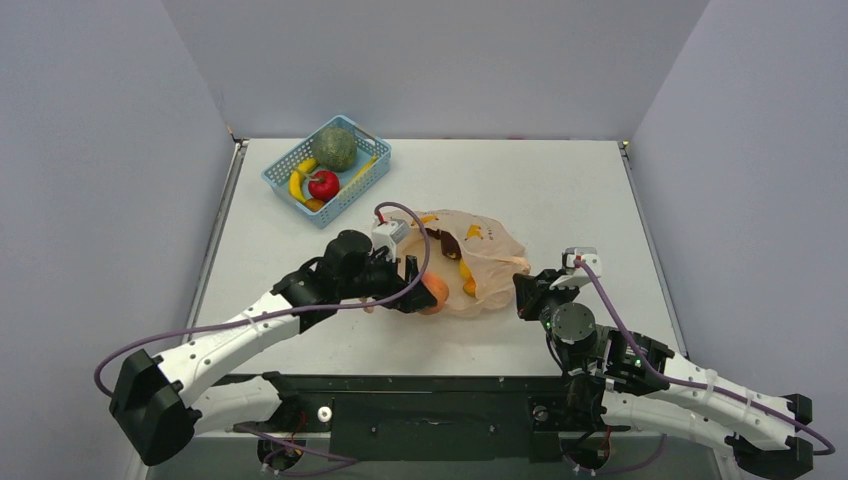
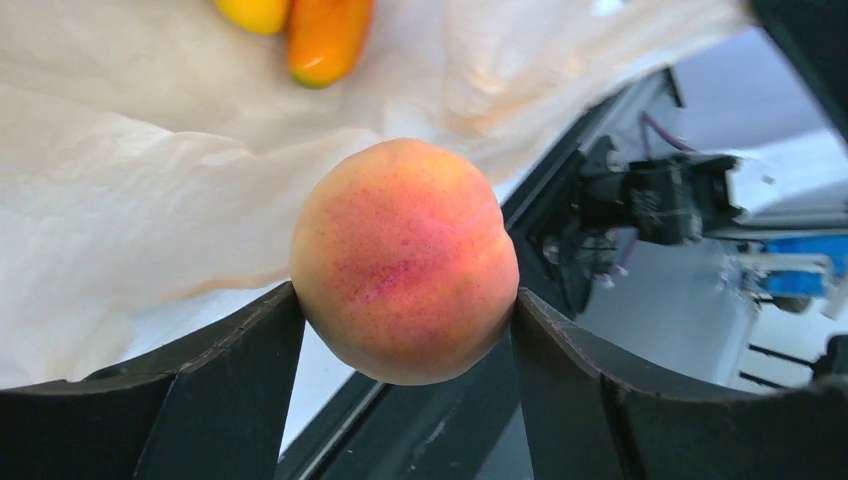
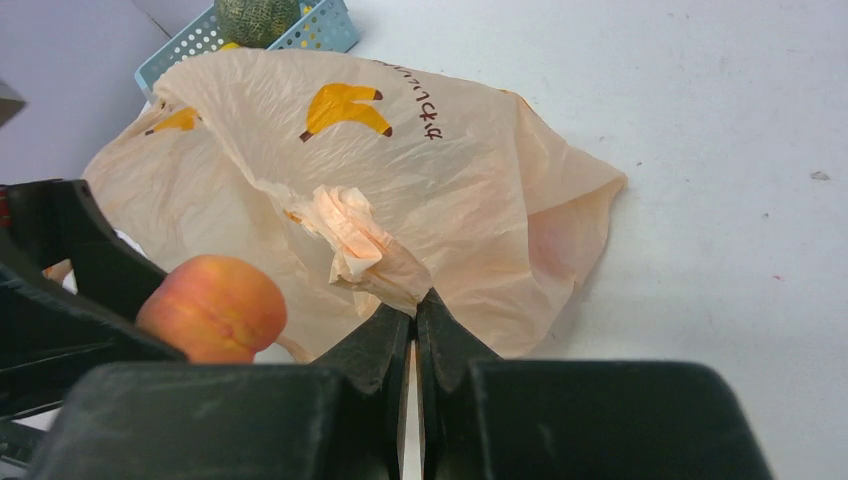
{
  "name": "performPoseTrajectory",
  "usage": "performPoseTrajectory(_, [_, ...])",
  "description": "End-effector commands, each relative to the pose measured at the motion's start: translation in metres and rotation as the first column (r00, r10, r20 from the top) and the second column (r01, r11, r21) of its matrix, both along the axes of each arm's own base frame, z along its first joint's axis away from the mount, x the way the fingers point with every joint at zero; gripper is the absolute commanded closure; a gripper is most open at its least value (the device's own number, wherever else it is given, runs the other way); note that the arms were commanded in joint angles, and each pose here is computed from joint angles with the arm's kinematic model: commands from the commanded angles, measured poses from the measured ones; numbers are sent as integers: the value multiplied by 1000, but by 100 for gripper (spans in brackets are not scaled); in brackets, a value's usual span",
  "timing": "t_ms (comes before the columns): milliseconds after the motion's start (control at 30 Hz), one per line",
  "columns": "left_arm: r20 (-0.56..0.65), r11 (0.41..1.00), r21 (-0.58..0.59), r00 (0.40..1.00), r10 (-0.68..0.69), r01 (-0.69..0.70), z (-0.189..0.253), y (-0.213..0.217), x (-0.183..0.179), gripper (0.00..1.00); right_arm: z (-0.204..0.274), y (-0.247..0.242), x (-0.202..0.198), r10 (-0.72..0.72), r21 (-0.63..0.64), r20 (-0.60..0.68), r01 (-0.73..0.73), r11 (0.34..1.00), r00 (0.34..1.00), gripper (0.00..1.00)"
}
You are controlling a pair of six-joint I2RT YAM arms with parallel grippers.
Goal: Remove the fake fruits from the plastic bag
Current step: Take out the fake fruit from the plastic bag, then place the fake fruit in the bin.
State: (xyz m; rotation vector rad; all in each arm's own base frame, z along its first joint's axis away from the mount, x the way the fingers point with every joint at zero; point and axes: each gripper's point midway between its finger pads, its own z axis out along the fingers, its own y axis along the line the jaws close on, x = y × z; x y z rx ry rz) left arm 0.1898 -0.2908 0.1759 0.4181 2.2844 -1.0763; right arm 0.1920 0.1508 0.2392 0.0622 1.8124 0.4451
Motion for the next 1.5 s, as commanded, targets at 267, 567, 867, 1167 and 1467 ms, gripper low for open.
performPoseTrajectory(267, [186, 964, -228, 978, -95, 137, 132, 30, -40, 90, 13, 4, 5, -9, -2, 28, 9, 1000, 1000, 100])
performPoseTrajectory(567, [307, 911, -149, 858, 412, -384, 175, 129, 56, 89, 12, -4, 1, -14, 26, 35, 13, 1000, 999, 100])
performPoseTrajectory(867, [259, 647, -220, 596, 760, -730, 140, 206, 167, 88, 13, -7, 2, -20, 19, 43, 19, 1000, 999, 100])
performPoseTrajectory(1167, [300, 580, -168, 519, 800, -797, 70, 223, 288, 87, 19, -18, 1, -44, 42, 57, 42, 998, 997, 100])
performPoseTrajectory(1467, [286, 633, -66, 593, 752, -771, -1, 191, 386, 86, 21, -24, 0, -62, 33, 37, 61, 998, 997, 100])
